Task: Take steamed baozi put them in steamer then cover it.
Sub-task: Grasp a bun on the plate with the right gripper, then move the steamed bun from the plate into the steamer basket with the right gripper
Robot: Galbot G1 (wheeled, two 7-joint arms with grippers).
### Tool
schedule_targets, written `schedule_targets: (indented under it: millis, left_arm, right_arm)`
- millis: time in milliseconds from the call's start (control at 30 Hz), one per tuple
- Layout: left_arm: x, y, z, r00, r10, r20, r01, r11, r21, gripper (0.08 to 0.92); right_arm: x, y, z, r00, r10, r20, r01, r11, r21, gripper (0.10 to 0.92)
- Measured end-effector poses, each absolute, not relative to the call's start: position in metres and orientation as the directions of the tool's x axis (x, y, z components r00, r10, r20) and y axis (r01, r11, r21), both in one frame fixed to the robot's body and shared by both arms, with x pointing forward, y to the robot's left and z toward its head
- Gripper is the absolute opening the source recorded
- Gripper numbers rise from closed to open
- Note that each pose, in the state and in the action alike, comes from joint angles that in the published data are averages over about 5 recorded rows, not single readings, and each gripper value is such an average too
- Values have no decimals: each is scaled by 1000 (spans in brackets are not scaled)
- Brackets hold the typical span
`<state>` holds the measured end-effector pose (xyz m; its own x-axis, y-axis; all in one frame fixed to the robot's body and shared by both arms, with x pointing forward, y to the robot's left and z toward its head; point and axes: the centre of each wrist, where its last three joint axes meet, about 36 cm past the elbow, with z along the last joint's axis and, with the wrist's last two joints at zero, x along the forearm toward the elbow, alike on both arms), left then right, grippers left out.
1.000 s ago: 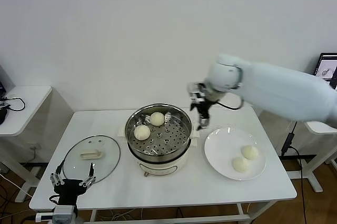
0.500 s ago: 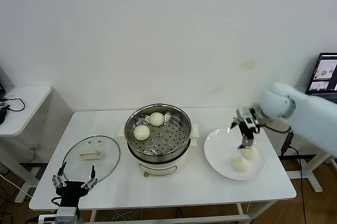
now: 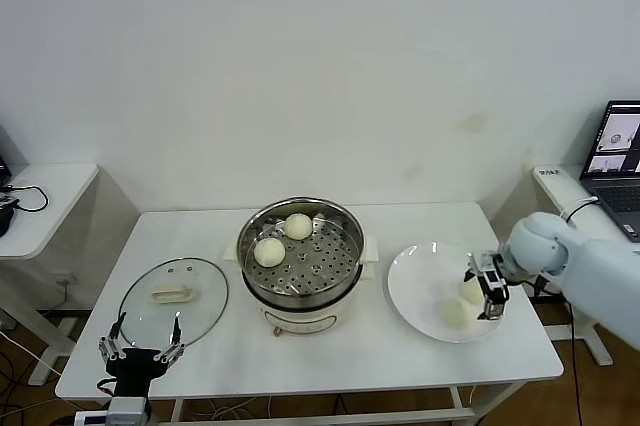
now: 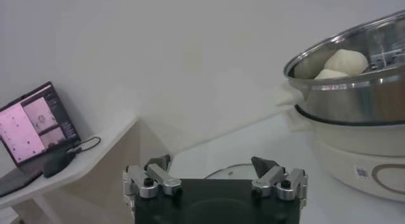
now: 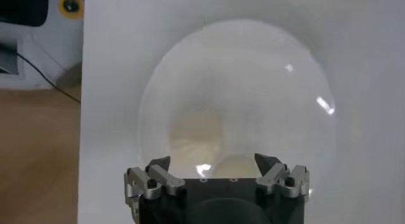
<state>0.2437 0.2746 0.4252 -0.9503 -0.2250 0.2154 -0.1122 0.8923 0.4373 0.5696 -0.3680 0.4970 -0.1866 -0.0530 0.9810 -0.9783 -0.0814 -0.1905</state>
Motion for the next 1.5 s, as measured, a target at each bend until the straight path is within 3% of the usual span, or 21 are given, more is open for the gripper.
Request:
schedule_targets:
  millis: [500, 867, 1200, 1500]
  left_arm:
    - [244, 278, 427, -950, -230, 211, -116, 888, 446, 823]
    - [245, 278, 427, -950, -233, 207, -121, 888, 445, 823]
    - [246, 278, 428, -951, -233, 202, -122, 887, 445, 823]
    - [247, 278, 429, -953, -230, 197, -122, 887, 445, 823]
  right_arm:
    - [580, -350, 455, -167, -57, 984, -982, -82, -171, 800]
    - [583, -346, 454, -152, -57, 987, -985, -69, -156, 608]
    - [596, -347, 490, -169, -71, 983, -983, -65, -173, 577]
    - [626, -334, 564, -258, -117, 959, -962, -58, -266, 585]
